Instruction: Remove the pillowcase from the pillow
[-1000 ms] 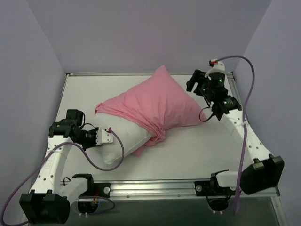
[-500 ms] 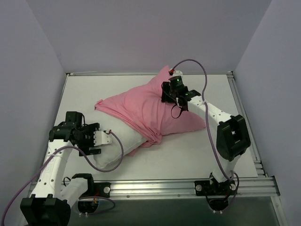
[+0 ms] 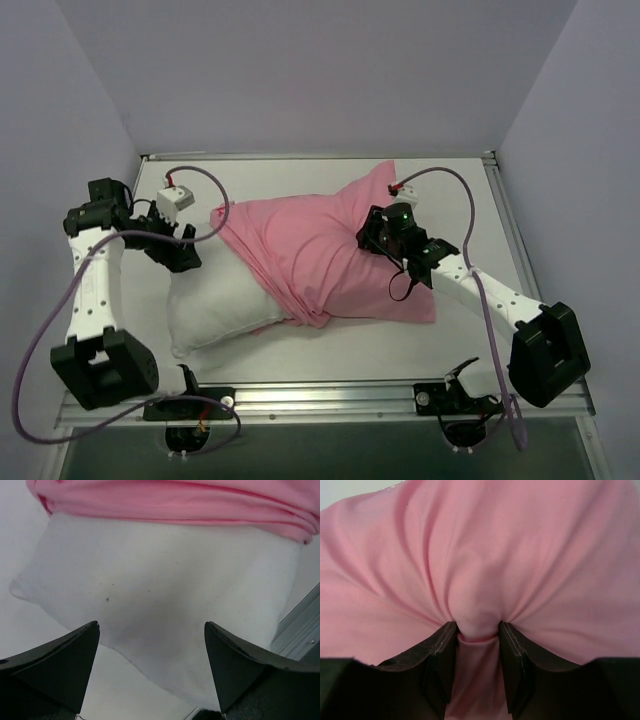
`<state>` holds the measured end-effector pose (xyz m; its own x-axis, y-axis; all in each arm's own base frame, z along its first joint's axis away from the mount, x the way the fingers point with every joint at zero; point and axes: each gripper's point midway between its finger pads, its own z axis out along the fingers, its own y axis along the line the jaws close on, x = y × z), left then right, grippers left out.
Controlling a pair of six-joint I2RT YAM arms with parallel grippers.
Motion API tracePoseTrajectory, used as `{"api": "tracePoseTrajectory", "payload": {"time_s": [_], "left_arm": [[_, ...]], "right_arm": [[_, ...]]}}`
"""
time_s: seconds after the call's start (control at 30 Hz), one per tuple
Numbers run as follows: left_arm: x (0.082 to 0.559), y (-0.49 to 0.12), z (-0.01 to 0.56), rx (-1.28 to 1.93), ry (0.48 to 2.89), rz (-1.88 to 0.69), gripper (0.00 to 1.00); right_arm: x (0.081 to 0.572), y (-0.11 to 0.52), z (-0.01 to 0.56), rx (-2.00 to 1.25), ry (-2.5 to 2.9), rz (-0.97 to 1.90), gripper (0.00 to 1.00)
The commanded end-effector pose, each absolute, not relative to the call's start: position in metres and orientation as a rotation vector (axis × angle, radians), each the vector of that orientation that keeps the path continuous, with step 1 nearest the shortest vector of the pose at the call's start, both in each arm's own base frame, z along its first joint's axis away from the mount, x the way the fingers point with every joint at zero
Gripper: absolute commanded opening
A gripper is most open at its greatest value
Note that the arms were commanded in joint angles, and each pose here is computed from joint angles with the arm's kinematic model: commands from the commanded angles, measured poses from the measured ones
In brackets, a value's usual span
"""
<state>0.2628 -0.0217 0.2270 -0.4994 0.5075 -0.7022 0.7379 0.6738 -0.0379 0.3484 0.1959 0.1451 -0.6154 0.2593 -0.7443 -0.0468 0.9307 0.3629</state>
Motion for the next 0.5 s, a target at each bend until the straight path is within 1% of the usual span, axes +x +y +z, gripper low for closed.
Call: {"api": "tracePoseTrajectory", "payload": {"time_s": [0.0,0.03,0.07,0.13,0.17,0.2,0.23,0.27,0.3,0.37,0.4,0.43,0.47], "left_arm": [[0.297,-0.001,0.192,0.394,2.509,-0.579,0.94],[0.299,0.002,0.183,0.272,2.568,-0.610,0.94],[0.302,0.004,0.174,0.222,2.587,-0.643,0.94],[0.309,0.007,0.157,0.107,2.611,-0.684,0.94],[0.315,0.012,0.148,0.097,2.607,-0.648,0.94],[0.317,0.014,0.143,0.083,2.610,-0.633,0.94],[0.320,0.015,0.138,0.082,2.611,-0.619,0.94],[0.317,0.014,0.132,0.090,2.624,-0.626,0.94],[0.315,0.013,0.127,0.099,2.642,-0.633,0.94],[0.310,0.006,0.119,0.174,2.664,-0.640,0.94],[0.306,0.004,0.112,0.203,2.679,-0.639,0.94],[0.305,0.002,0.109,0.227,2.684,-0.634,0.94],[0.304,-0.002,0.108,0.249,2.682,-0.642,0.98]], "right_arm": [[0.305,0.205,0.122,0.177,2.330,0.530,0.37],[0.303,0.208,0.127,0.164,2.328,0.564,0.38],[0.307,0.210,0.142,0.159,2.297,0.585,0.41],[0.306,0.205,0.153,0.118,2.305,0.549,0.48],[0.312,0.200,0.160,0.120,2.298,0.537,0.60],[0.321,0.198,0.178,0.114,2.270,0.542,0.64],[0.322,0.196,0.183,0.083,2.280,0.559,0.68],[0.335,0.180,0.190,0.129,2.260,0.554,0.73],[0.346,0.174,0.207,0.137,2.220,0.566,0.74],[0.365,0.159,0.213,0.149,2.197,0.523,0.78],[0.381,0.148,0.231,0.173,2.154,0.505,0.78],[0.390,0.144,0.235,0.166,2.146,0.485,0.79],[0.403,0.142,0.225,0.173,2.172,0.464,0.79]]}}
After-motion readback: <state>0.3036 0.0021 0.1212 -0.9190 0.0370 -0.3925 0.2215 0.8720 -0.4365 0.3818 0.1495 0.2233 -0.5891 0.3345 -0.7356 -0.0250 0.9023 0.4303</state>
